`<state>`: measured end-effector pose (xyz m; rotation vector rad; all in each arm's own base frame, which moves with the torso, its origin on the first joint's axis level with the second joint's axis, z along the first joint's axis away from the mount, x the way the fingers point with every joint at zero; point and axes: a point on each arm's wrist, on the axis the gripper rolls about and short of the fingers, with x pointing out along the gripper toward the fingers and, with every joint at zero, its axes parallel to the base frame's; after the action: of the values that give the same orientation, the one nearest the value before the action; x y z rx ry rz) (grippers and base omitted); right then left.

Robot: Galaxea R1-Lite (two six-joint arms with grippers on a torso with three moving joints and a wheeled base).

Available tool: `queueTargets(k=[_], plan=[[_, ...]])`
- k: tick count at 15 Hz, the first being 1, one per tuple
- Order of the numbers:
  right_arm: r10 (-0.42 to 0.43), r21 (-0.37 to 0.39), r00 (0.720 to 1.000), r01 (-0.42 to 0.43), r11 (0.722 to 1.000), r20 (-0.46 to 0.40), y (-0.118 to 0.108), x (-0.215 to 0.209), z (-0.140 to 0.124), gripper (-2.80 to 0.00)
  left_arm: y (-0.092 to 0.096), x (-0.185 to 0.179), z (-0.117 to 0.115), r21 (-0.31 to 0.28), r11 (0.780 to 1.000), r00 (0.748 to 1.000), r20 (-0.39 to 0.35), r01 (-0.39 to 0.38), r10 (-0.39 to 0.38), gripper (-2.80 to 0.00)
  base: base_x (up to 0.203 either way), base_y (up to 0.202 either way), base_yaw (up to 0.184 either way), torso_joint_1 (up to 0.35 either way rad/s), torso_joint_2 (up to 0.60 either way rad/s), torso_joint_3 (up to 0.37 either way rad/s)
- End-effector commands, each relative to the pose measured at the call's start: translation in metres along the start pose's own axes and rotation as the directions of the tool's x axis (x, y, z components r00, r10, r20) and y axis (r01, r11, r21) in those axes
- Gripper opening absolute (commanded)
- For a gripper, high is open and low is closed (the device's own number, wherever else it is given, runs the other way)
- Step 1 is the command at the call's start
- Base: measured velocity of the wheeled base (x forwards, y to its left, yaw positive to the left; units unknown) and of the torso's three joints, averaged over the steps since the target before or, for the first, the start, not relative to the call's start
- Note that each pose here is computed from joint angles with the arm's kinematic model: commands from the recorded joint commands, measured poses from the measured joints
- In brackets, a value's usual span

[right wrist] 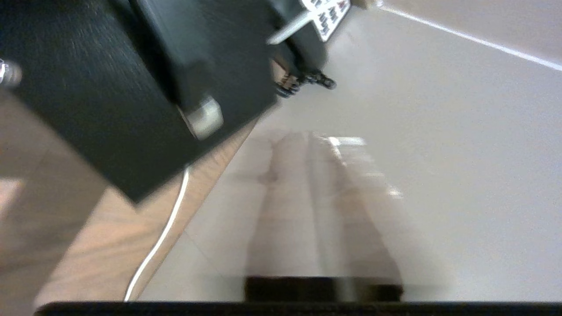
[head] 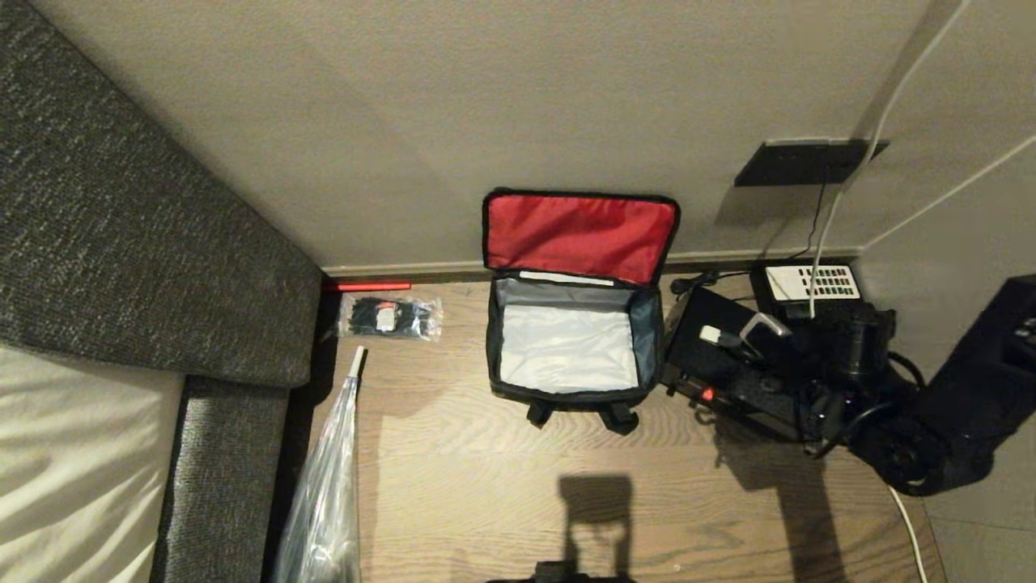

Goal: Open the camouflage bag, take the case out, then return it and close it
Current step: Release the handle, then grip the handle again

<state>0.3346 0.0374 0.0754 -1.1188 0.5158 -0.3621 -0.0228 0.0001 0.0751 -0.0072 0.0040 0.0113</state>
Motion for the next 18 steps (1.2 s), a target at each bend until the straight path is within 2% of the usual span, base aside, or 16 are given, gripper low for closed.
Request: queueTargets(k=[1, 4, 6, 11, 13, 14, 15, 16, 17, 18], plan=[[-0.045, 0.074, 0.998, 0.042, 0.996, 0.044, -0.059, -0.051, -0.014, -2.80, 0.000, 0.000, -0.001, -0.001, 1.000, 1.000, -0.002, -0.001, 0.001, -2.80, 0.000, 0.000, 0.000, 0.000, 0.00, 0.000], [-0.061, 0.143, 0.996, 0.051, 0.988, 0.067, -0.096, -0.101, -0.040, -2.80, 0.000, 0.000, -0.001, 0.000, 1.000, 1.000, -0.002, -0.001, 0.001, -2.80, 0.000, 0.000, 0.000, 0.000, 0.00, 0.000], [-0.075, 0.200, 0.994, 0.058, 0.978, 0.082, -0.109, -0.131, -0.061, -2.80, 0.000, 0.000, -0.001, 0.000, 1.000, 1.000, -0.001, -0.001, 0.001, -2.80, 0.000, 0.000, 0.000, 0.000, 0.00, 0.000], [-0.060, 0.329, 0.980, -0.006, 0.944, 0.191, -0.119, -0.204, -0.125, -2.80, 0.000, 0.000, -0.001, 0.000, 1.000, 1.000, -0.002, -0.001, 0.001, -2.80, 0.000, 0.000, 0.000, 0.000, 0.00, 0.000], [-0.043, 0.392, 0.983, -0.031, 0.920, 0.179, -0.113, -0.226, -0.150, -2.80, 0.000, 0.000, -0.001, 0.000, 1.000, 1.000, -0.001, -0.001, 0.001, -2.80, 0.000, 0.000, 0.000, 0.000, 0.00, 0.000], [-0.032, 0.487, 0.985, -0.056, 0.872, 0.170, -0.108, -0.234, -0.161, -2.80, 0.000, 0.000, -0.001, 0.000, 1.000, 1.000, -0.002, -0.001, 0.001, -2.80, 0.000, 0.000, 0.000, 0.000, 0.00, 0.000], [-0.004, 0.600, 0.985, -0.103, 0.793, 0.174, -0.102, -0.239, -0.168, -2.80, 0.000, 0.000, -0.001, -0.001, 1.000, 1.000, -0.001, -0.001, 0.001, -2.80, 0.000, 0.000, 0.000, 0.000, 0.00, 0.000], [0.020, 0.697, 0.980, -0.157, 0.699, 0.200, -0.094, -0.243, -0.176, -2.80, 0.000, 0.000, -0.001, -0.002, 1.000, 1.000, -0.002, -0.001, 0.001, -2.80, 0.000, 0.000, 0.000, 0.000, 0.00, 0.000], [0.052, 0.754, 0.964, -0.238, 0.612, 0.262, -0.085, -0.248, -0.184, -2.80, 0.000, 0.000, -0.001, 0.000, 1.000, 1.000, -0.002, -0.001, 0.001, -2.80, 0.000, 0.000, 0.000, 0.000, 0.00, 0.000], [0.104, 0.758, 0.938, -0.330, 0.563, 0.331, -0.072, -0.251, -0.191, -2.80, 0.000, 0.000, -0.001, 0.000, 1.000, 1.000, -0.002, -0.001, 0.001, -2.80, 0.000, 0.000, 0.000, 0.000, 0.00, 0.000]])
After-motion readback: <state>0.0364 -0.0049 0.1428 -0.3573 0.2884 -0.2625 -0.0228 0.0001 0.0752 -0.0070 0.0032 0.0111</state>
